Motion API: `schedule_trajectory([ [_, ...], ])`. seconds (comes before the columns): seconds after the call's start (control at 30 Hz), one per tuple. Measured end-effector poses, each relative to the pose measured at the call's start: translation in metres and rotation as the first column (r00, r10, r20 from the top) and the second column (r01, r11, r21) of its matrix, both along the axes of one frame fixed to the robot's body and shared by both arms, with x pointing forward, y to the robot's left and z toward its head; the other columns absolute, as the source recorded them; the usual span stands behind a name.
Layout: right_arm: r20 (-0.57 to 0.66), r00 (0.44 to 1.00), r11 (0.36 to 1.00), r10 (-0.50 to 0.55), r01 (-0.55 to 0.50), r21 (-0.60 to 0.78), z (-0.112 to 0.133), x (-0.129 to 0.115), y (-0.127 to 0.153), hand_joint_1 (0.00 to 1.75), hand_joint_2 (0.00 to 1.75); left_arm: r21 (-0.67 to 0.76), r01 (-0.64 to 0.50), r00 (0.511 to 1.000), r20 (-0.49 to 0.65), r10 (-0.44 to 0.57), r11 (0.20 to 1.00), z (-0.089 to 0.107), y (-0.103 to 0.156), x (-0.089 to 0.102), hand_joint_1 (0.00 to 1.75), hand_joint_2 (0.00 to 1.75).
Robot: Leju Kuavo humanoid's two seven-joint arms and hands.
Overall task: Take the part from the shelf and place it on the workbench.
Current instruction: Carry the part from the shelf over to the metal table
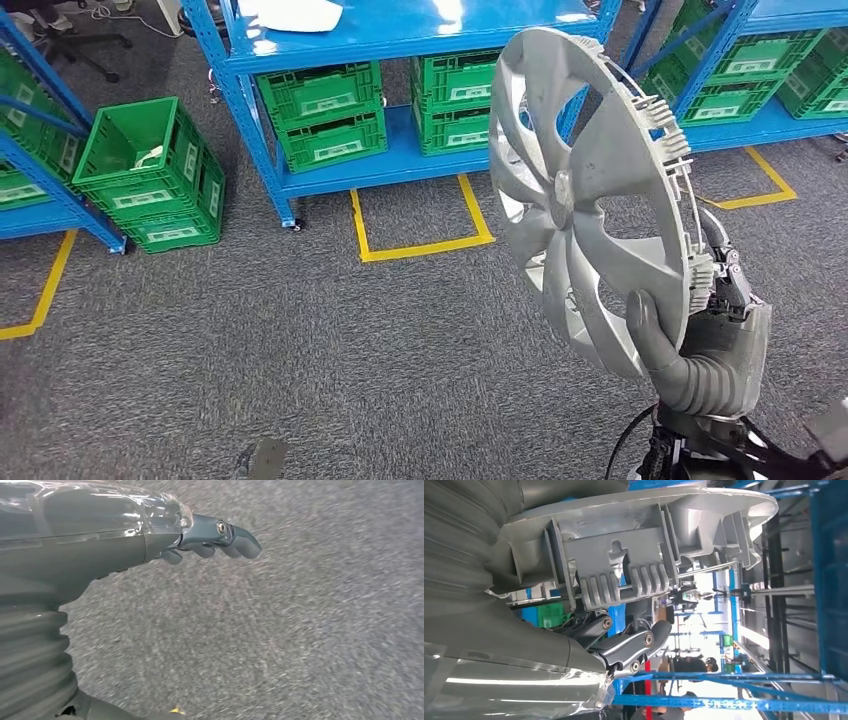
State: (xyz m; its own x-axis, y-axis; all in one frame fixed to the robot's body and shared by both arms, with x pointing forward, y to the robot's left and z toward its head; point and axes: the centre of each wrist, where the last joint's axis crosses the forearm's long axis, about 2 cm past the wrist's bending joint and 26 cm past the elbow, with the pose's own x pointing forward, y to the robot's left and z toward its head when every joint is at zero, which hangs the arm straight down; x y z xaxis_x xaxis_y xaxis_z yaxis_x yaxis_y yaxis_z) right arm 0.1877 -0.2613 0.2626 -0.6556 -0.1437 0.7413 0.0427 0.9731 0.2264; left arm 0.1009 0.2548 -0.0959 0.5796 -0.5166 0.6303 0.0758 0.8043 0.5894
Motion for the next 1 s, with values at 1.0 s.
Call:
schedule_trajectory([
  [1.0, 0.018, 0.994, 0.992, 0.11, -0.109, -0.056, -0.008, 0.002, 0.019, 1.75, 1.75, -0.067, -0.092, 0.995, -0.044, 0.089, 0.993, -0.002, -0.008, -0.011, 0.0, 1.75],
])
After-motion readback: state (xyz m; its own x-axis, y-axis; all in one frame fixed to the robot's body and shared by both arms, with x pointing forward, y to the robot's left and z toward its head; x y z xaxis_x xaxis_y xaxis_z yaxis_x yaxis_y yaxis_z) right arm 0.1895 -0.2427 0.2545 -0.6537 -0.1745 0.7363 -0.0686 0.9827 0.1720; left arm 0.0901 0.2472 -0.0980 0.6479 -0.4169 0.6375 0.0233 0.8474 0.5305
